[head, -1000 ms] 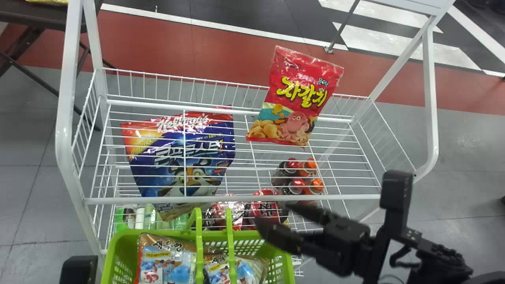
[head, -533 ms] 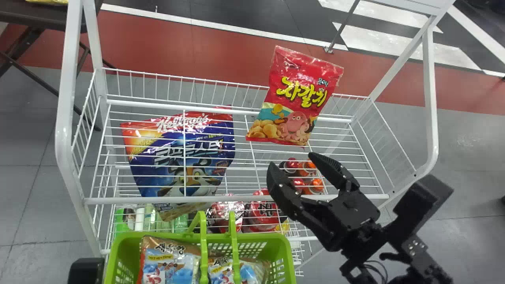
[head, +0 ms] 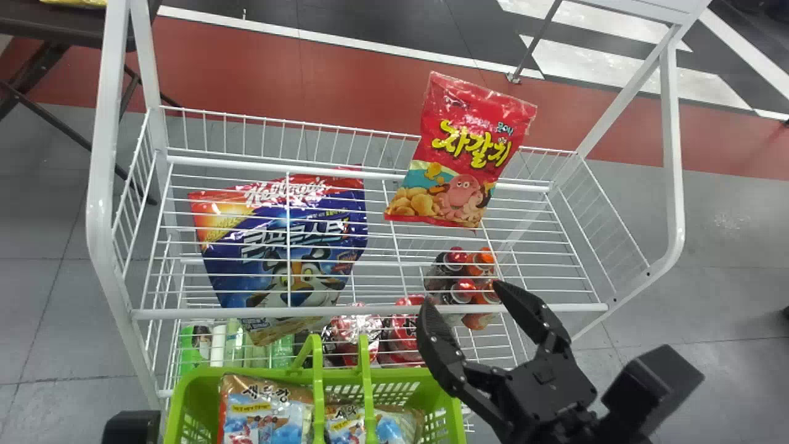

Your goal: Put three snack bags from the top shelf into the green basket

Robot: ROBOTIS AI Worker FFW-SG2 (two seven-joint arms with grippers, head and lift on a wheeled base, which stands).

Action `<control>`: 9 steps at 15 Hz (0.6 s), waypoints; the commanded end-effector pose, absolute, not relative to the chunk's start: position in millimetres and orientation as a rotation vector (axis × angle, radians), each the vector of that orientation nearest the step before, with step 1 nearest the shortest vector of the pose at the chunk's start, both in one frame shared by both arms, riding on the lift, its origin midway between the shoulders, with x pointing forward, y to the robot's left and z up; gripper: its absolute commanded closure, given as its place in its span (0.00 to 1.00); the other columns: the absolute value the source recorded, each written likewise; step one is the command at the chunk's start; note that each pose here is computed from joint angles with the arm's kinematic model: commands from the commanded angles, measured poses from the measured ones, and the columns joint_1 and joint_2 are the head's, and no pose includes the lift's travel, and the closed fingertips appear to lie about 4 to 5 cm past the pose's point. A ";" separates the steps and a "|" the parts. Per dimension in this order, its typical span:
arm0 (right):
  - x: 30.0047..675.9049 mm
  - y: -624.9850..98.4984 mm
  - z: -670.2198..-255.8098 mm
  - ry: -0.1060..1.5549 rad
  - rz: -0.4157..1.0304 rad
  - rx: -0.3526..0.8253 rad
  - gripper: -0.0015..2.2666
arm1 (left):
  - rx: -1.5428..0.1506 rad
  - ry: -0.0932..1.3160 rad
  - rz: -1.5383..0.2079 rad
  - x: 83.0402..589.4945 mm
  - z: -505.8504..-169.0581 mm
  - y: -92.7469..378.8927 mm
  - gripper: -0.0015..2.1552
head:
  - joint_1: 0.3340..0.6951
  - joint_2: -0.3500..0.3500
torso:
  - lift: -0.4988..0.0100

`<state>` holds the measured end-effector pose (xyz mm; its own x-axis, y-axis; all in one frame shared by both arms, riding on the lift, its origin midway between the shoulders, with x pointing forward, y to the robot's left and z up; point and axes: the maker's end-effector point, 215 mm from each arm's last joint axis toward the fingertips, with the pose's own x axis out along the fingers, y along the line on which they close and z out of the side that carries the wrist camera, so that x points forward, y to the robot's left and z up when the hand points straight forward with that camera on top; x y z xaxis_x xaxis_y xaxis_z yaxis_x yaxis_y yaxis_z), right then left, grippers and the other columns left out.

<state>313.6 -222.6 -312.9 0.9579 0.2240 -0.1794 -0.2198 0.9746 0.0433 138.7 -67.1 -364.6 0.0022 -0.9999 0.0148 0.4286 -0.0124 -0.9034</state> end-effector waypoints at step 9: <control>293.2 -219.8 -317.2 0.221 0.254 0.025 0.04 | -0.906 0.842 -1.379 138.6 -364.3 -58.9 0.79 | 1.00 0.00 | 0.89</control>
